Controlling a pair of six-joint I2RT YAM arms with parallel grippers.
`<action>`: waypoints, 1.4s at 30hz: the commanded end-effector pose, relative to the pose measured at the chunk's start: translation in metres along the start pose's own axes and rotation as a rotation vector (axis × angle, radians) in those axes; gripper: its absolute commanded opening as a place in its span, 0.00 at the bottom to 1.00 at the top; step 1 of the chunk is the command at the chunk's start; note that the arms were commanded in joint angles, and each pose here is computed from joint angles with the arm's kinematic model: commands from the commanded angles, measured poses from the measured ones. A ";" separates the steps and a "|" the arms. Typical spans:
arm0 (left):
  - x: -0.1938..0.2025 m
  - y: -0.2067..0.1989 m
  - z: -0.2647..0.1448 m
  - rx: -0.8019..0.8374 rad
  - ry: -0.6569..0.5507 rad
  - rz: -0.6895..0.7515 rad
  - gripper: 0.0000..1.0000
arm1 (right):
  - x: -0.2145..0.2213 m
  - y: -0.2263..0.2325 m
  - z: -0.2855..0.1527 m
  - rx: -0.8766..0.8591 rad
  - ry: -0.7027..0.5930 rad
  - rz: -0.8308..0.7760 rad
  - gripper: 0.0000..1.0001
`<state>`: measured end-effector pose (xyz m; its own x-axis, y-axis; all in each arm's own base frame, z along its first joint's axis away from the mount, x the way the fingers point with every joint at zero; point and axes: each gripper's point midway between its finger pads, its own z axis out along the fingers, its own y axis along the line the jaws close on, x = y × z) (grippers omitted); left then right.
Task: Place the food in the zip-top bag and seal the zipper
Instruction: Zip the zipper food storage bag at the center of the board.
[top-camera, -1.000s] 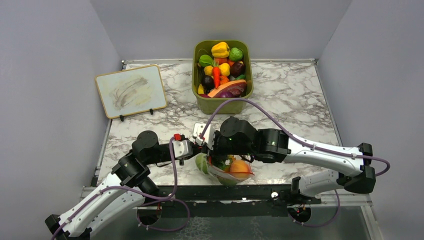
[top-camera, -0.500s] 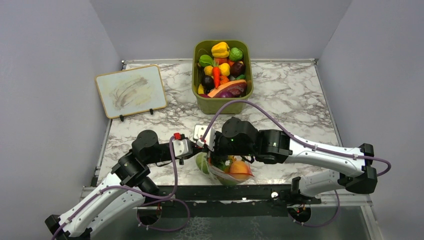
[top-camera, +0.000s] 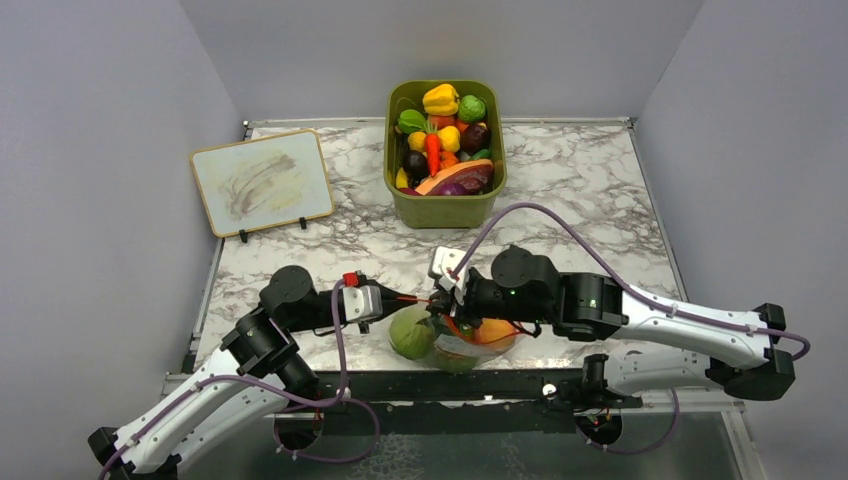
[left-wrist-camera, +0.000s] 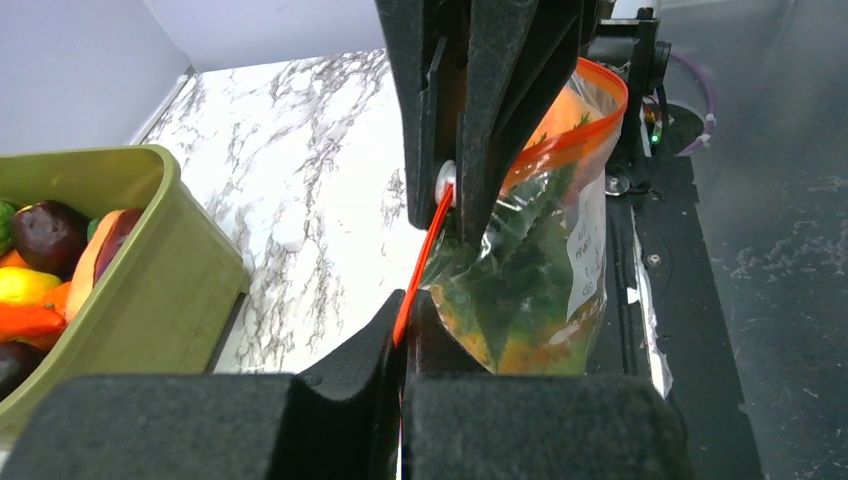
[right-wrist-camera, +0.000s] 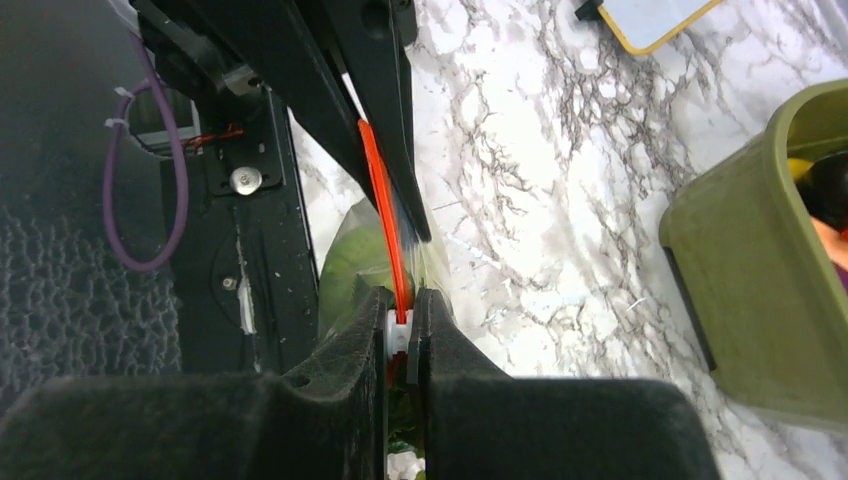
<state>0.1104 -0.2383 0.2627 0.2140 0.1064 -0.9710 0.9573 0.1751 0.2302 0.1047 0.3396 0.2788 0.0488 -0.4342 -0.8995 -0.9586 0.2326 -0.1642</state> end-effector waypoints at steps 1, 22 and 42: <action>0.013 0.026 -0.011 -0.164 0.061 -0.031 0.00 | 0.045 0.007 -0.042 0.001 0.131 0.110 0.01; -0.013 -0.027 0.016 0.256 -0.023 -0.075 0.74 | -0.017 0.021 -0.010 -0.138 -0.080 -0.057 0.01; -0.029 0.022 -0.018 -0.158 -0.096 0.014 0.00 | 0.045 0.007 -0.030 -0.086 0.103 0.068 0.01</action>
<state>0.0971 -0.2360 0.2794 0.2003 0.0322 -0.9792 0.9677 0.1500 0.2029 0.1004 0.3411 0.2894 0.0618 -0.3659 -0.9286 -0.9766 0.1700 -0.1320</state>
